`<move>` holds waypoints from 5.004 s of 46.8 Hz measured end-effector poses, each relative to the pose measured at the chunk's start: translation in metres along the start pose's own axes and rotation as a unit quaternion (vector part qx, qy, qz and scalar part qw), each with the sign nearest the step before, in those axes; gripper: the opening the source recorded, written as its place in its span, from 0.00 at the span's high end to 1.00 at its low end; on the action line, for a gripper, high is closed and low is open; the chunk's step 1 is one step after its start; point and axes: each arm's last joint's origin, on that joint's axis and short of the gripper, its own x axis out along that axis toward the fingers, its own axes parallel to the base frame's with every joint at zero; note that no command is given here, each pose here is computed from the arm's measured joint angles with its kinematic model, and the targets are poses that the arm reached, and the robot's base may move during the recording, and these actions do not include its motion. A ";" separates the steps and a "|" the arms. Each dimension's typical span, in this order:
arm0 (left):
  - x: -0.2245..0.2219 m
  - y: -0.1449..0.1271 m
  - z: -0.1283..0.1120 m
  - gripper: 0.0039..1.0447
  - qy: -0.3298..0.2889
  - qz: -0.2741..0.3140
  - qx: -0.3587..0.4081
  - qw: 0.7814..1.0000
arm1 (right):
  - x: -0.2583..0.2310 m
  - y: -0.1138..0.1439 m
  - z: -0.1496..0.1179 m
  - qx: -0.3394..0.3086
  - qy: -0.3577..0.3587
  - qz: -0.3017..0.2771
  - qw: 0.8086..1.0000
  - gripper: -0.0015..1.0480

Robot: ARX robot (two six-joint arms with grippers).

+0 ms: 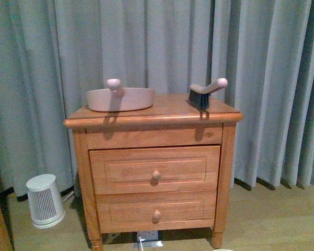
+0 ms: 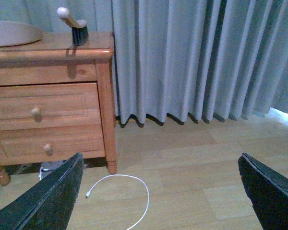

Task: Clean up trash

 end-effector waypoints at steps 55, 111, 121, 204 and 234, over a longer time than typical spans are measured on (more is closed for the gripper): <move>0.000 0.000 0.000 0.07 -0.001 0.000 0.000 1.000 | 0.000 0.000 0.000 0.000 0.001 0.000 1.000 0.07; 0.250 -0.152 0.138 0.07 0.290 -0.054 0.012 0.956 | 0.000 0.000 0.000 0.000 0.001 0.000 1.000 0.07; 0.260 -0.166 0.110 0.07 0.325 -0.053 0.002 0.944 | 0.000 0.000 0.000 0.000 0.001 0.000 1.000 0.07; 0.273 -0.155 0.010 0.44 0.385 -0.035 0.054 0.920 | 0.000 0.000 0.000 0.000 0.001 0.000 1.000 0.07; 0.269 -0.151 0.015 0.74 0.347 -0.032 0.063 0.935 | 0.000 0.000 0.000 0.000 0.001 0.000 1.000 0.07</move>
